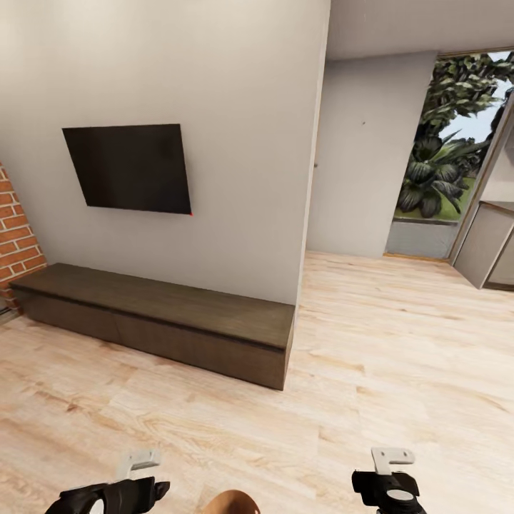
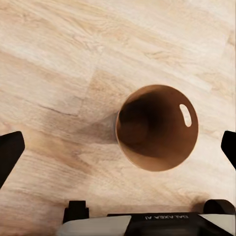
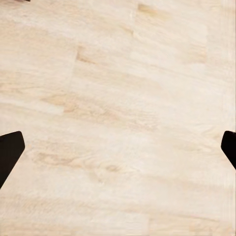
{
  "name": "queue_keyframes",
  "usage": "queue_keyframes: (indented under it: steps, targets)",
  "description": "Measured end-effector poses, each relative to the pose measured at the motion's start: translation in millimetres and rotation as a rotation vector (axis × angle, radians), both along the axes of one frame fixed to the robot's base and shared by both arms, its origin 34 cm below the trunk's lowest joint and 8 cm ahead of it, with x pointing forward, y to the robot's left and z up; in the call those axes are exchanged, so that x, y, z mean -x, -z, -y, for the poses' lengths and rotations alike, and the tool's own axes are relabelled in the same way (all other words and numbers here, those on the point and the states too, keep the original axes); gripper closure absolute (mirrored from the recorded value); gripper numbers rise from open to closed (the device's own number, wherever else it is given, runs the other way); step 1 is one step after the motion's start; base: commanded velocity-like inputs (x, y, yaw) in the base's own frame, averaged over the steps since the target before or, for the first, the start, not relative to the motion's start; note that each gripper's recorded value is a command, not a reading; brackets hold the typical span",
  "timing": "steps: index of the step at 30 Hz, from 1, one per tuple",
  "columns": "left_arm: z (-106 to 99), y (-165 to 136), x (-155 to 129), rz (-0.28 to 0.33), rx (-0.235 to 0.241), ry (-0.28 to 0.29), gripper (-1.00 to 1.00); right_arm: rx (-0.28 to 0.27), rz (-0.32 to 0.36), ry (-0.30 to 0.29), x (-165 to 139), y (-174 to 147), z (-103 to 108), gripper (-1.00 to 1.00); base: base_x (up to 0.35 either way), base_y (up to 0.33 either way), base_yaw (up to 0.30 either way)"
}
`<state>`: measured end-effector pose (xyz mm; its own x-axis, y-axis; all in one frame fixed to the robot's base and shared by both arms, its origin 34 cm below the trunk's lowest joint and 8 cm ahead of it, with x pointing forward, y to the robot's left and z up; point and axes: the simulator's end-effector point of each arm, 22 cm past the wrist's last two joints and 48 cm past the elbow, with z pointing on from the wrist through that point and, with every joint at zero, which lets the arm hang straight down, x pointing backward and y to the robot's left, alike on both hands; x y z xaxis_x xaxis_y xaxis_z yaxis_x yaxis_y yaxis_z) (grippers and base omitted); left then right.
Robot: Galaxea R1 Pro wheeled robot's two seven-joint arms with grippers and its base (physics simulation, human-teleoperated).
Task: Put the three can of soda from the living room inside the tash can in the kitchen.
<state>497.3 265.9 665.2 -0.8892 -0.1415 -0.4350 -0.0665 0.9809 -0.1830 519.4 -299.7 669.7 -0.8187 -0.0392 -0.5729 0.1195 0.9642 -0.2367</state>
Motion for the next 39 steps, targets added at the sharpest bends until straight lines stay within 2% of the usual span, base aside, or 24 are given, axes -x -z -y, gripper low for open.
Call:
queue_keyframes:
  steps: [14,33,39]
  targets:
    - [-5,22,0,0.004,-0.020,0.005,-1.00,-0.002,-0.013,-0.001,2,22,-1,-1.00,0.000,0.000,0.000]
    - [-9,65,6,-0.014,-0.029,0.004,-1.00,-0.001,-0.037,-0.007,9,65,-3,-1.00,0.000,0.000,0.000]
    - [-10,80,8,-0.023,-0.029,0.004,-1.00,-0.002,-0.007,-0.006,-1,57,-3,-1.00,0.000,0.000,0.000]
